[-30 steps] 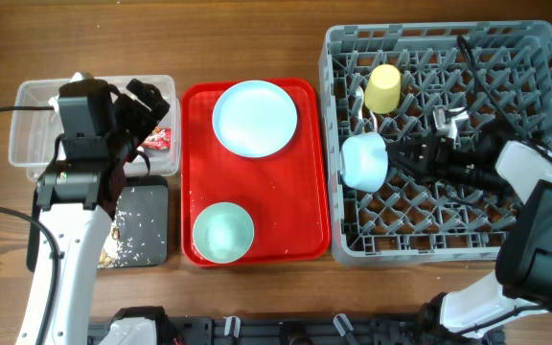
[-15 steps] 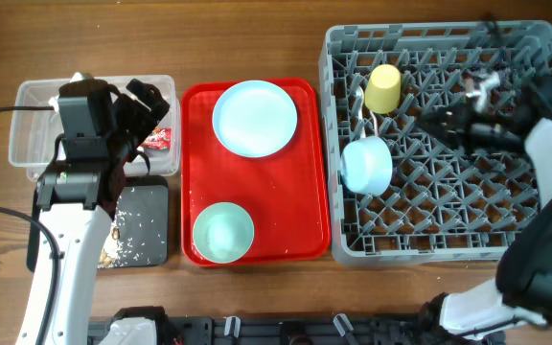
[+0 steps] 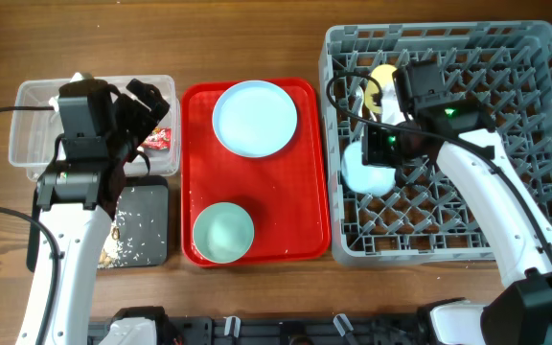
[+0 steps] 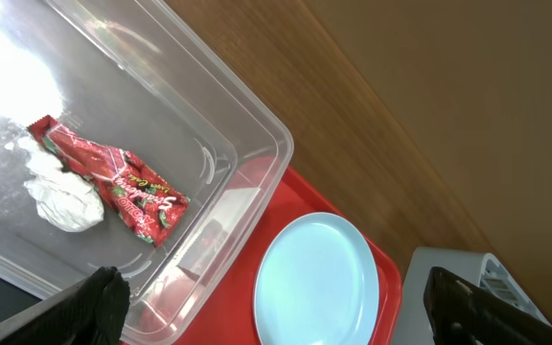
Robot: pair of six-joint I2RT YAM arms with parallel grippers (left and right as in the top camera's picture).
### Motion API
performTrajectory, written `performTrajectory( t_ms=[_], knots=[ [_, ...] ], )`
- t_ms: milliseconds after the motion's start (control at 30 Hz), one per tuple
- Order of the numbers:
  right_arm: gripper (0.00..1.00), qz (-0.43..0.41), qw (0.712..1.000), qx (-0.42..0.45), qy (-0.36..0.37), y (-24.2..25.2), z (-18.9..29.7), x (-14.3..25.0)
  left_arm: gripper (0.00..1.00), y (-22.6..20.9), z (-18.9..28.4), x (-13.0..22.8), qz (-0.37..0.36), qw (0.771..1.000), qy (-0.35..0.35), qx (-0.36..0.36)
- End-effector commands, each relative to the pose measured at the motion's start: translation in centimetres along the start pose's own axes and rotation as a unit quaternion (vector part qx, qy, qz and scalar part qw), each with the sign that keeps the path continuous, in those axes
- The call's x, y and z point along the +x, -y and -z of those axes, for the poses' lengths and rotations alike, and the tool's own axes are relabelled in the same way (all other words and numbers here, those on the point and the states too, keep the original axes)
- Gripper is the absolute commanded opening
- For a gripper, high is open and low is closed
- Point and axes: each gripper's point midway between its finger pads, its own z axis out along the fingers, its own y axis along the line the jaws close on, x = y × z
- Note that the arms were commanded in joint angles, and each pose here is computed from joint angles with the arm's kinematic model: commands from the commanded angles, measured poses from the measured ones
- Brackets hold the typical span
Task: Sort waste into correct bins and load items into the dishwasher rack
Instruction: 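Reach the right gripper to the green bowl on the red tray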
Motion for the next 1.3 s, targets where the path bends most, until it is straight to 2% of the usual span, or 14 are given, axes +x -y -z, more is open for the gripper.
performTrajectory(
  t_ms=[0, 133, 233, 333, 400, 533, 600, 667, 700, 767, 867, 1000, 1100, 1267],
  knots=[
    [0.06, -0.033, 0.992, 0.118, 0.010, 4.5, 0.1, -0.2, 1.00, 0.2, 0.2, -0.5, 0.002, 1.000, 0.005, 0.004],
    [0.08, -0.034, 0.992, 0.123, 0.016, 4.8, 0.4, -0.5, 1.00, 0.2, 0.2, -0.5, 0.002, 1.000, 0.005, 0.004],
    [0.09, 0.013, 0.999, 0.036, 0.030, 1.2, 1.5, -2.1, 1.00, 0.2, 0.2, -0.5, 0.002, 1.000, 0.005, 0.004],
    [0.11, 0.064, 0.993, -0.075, 0.070, -3.9, 3.8, -4.4, 1.00, 0.2, 0.2, -0.5, 0.002, 1.000, 0.005, 0.004],
    [0.16, 0.098, 0.987, -0.083, 0.095, -5.9, 4.5, -5.3, 1.00, 0.2, 0.2, -0.5, 0.002, 1.000, 0.005, 0.004],
    [0.33, 0.162, 0.974, -0.074, 0.139, -9.8, 4.1, -6.1, 1.00, 0.2, 0.2, -0.5, 0.002, 1.000, 0.005, 0.004],
    [0.33, 0.192, 0.963, -0.045, 0.182, -11.5, 3.7, -7.4, 1.00, 0.2, 0.2, -0.5, 0.002, 1.000, 0.005, 0.004],
    [0.26, 0.229, 0.950, -0.039, 0.209, -13.3, 3.0, -8.4, 1.00, 0.2, 0.2, -0.5, 0.002, 1.000, 0.005, 0.004],
    [0.19, 0.247, 0.943, -0.039, 0.217, -14.3, 2.3, -8.8, 1.00, 0.2, 0.2, -0.5, 0.002, 1.000, 0.005, 0.004],
    [0.12, 0.259, 0.941, -0.043, 0.215, -15.4, 0.2, -9.2, 1.00, 0.2, 0.2, -0.5, 0.002, 1.000, 0.005, 0.004],
    [0.11, 0.264, 0.947, -0.037, 0.180, -15.6, -4.9, -9.2, 1.00, 0.2, 0.2, -0.5, 0.002, 1.000, 0.005, 0.004],
    [0.11, 0.282, 0.954, -0.060, 0.085, -15.2, -11.3, -6.2, 1.00, 0.2, 0.2, -0.5, 0.002, 1.000, 0.005, 0.004],
    [0.13, 0.291, 0.952, -0.077, 0.053, -15.6, -11.6, -4.5, 1.00, 0.2, 0.2, -0.5, 0.002, 1.000, 0.005, 0.004],
    [0.18, 0.339, 0.936, -0.084, 0.046, -17.9, -9.1, -1.7, 1.00, 0.2, 0.2, -0.5, 0.002, 1.000, 0.005, 0.004]
  ],
)
